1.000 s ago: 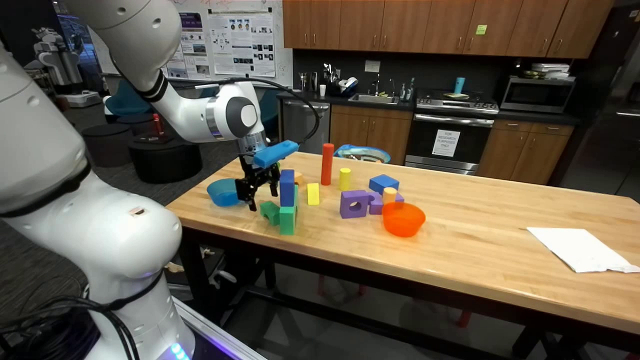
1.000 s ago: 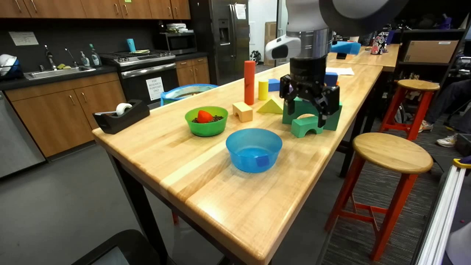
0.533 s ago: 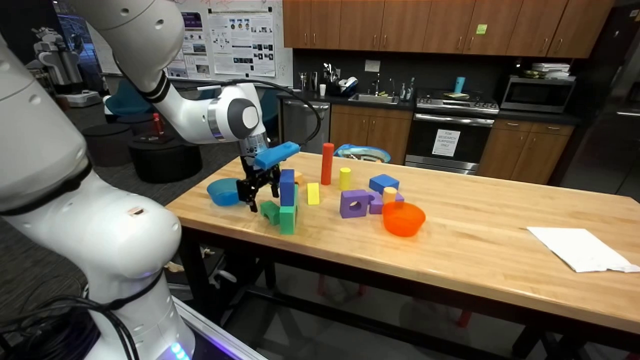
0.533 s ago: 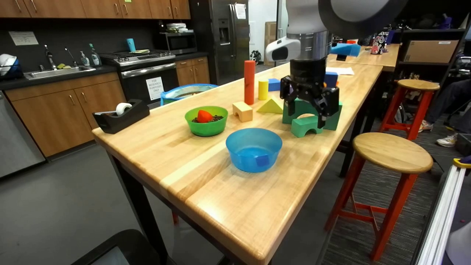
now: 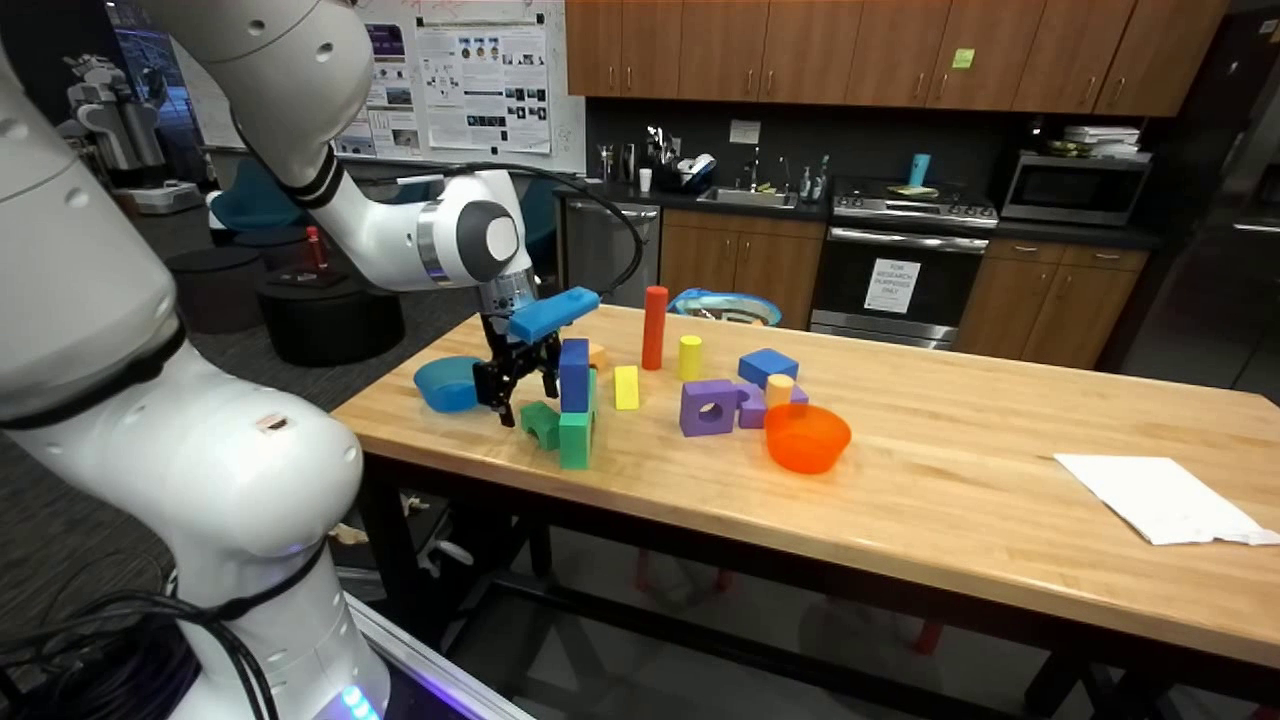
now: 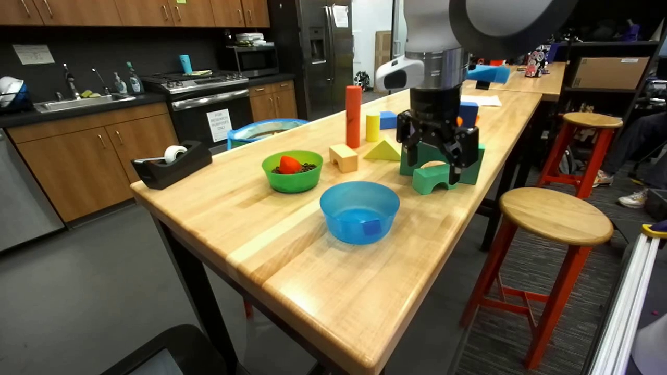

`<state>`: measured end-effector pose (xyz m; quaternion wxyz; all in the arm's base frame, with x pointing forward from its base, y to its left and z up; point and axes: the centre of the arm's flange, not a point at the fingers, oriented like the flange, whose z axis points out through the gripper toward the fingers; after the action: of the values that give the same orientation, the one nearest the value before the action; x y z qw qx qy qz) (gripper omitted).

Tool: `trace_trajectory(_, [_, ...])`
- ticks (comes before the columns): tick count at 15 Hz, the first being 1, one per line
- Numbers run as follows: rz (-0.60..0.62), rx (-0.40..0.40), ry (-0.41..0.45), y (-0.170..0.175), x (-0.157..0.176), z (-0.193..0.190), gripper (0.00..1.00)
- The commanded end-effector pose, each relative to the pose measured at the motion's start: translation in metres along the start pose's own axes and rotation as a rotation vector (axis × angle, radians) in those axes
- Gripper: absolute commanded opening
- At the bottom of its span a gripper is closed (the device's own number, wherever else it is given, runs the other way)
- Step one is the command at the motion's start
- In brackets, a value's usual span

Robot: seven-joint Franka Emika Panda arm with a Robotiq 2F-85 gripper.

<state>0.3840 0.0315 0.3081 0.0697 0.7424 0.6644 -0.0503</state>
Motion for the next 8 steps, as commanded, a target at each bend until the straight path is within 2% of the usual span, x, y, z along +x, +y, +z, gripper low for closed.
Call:
trace_trajectory(1, [0.009,-0.017,-0.012,0.0044,0.0019,0.0041,1.00])
trace_trajectory(8, [0.013,-0.015,-0.011,0.0063,0.0042,0.0068,1.00])
